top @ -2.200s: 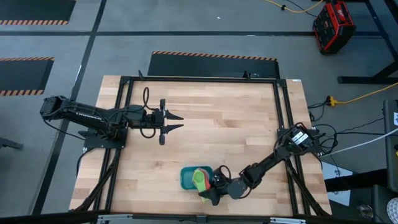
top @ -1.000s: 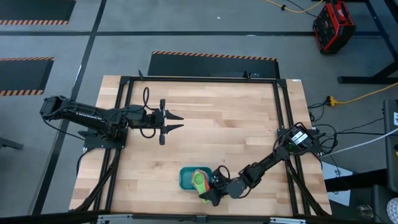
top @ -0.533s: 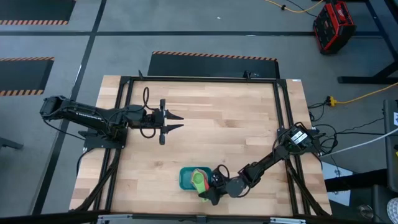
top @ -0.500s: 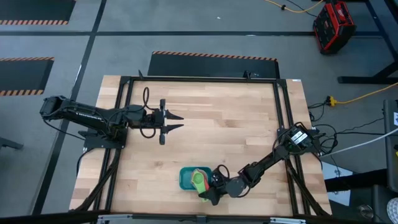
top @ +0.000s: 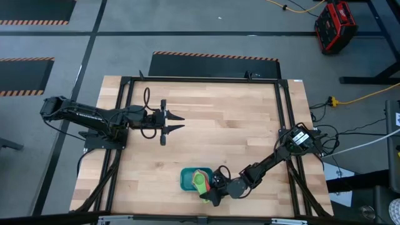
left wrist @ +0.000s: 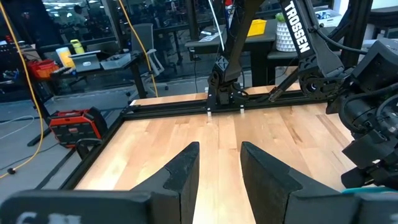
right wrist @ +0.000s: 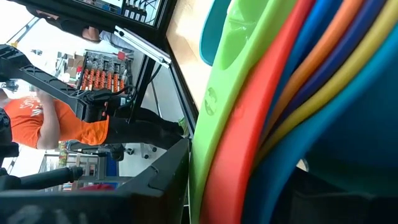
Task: Nest measuring cups in basket
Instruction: Put the nested measuring cups into the blue bin
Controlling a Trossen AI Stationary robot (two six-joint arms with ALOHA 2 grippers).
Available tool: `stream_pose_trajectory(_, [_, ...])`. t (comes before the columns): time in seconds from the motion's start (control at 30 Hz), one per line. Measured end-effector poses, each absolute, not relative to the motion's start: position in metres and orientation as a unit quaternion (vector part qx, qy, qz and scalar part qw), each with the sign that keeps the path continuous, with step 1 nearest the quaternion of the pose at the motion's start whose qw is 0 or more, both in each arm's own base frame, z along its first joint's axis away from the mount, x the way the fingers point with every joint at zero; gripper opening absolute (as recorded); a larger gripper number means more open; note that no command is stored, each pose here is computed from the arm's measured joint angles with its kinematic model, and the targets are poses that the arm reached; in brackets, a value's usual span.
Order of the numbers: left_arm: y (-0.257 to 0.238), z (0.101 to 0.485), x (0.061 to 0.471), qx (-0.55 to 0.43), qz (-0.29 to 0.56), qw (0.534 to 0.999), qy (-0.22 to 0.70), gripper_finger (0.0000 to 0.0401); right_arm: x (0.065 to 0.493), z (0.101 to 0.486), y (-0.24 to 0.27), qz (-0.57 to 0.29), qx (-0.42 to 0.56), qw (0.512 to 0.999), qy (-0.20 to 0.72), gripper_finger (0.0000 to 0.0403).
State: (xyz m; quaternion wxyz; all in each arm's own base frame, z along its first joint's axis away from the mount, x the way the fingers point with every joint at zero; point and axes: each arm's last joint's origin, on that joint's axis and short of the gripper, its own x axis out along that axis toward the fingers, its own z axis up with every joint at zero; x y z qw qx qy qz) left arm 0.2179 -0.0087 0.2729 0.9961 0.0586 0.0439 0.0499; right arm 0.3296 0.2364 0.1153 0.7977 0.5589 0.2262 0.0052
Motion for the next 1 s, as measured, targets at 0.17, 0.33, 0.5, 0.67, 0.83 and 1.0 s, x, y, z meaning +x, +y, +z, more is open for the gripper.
stream_pose_trajectory(0.17, [-0.0086,0.2729,0.2178,0.059,0.050,0.996,0.044,0.0112,0.3296,0.1153,0.2364,0.005,0.559,0.798,0.226,0.0148])
stream_pose_trajectory(0.33, [-0.0086,0.2729,0.2178,0.059,0.050,0.996,0.044,0.0112,0.3295,0.1152,0.2364,0.005,0.559,0.798,0.226,0.0148])
stream_pose_trajectory(0.5, [-0.0086,0.2729,0.2178,0.059,0.050,0.996,0.044,0.0112,0.3295,0.1152,0.2364,0.005,0.559,0.798,0.226,0.0148])
stream_pose_trajectory(0.67, [-0.0086,0.2729,0.2179,0.059,0.050,0.996,0.044,0.0112,0.3295,0.1153,0.2364,0.003,0.560,0.798,0.224,0.0148])
stream_pose_trajectory(0.83, [-0.0086,0.2730,0.2178,0.059,0.050,0.996,0.044,0.0112,0.3295,0.1153,0.2363,0.002,0.559,0.798,0.223,0.0148])
stream_pose_trajectory(1.0, [-0.0086,0.2730,0.2179,0.059,0.050,0.996,0.044,0.0112,0.3296,0.1153,0.2363,0.002,0.559,0.798,0.223,0.0149])
